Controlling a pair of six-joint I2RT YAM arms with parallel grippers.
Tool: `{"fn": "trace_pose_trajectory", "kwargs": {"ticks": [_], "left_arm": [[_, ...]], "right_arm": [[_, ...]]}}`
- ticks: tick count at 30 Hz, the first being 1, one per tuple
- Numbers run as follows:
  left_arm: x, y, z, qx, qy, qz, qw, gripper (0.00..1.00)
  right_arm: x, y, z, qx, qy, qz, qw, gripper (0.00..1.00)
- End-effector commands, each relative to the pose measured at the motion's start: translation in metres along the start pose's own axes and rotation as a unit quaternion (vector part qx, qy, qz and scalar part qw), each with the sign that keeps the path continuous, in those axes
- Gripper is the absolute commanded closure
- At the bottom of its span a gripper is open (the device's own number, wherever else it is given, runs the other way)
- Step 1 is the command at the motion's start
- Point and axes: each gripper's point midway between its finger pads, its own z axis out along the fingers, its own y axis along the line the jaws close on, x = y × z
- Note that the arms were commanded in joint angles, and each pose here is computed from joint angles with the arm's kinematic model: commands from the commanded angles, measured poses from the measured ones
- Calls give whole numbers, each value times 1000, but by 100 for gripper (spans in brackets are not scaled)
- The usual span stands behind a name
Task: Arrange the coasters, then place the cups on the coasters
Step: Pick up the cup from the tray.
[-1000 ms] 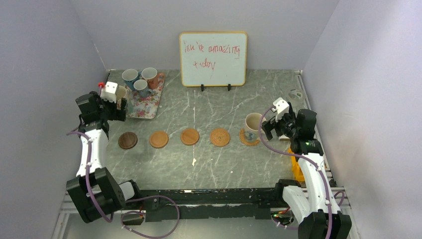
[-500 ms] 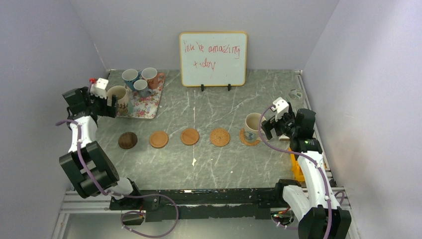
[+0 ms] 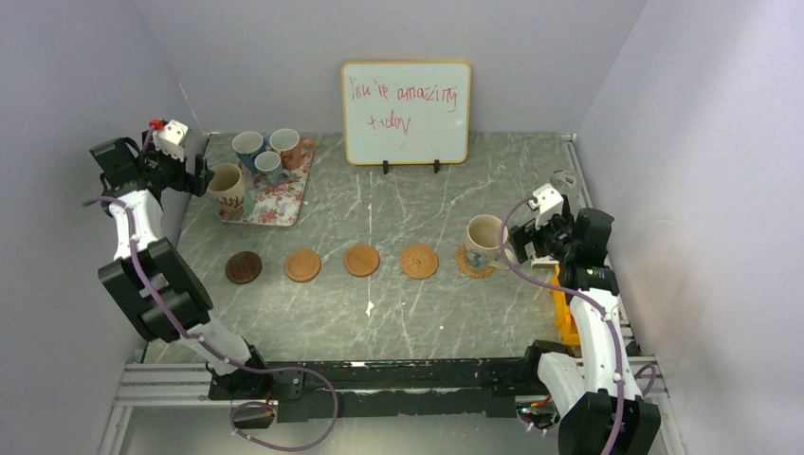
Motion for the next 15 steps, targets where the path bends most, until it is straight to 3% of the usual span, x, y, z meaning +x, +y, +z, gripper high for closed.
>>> {"fn": "trace_pose_trajectory", "kwargs": {"ticks": [1, 15], "left_arm": [[2, 18, 17, 1, -6, -38, 999, 4], [9, 15, 33, 54, -4, -65, 996, 4]], "right_arm": [[-8, 0, -2, -4, -23, -7, 1000, 0], [-11, -1, -6, -3, -31, -8, 999, 0]]}}
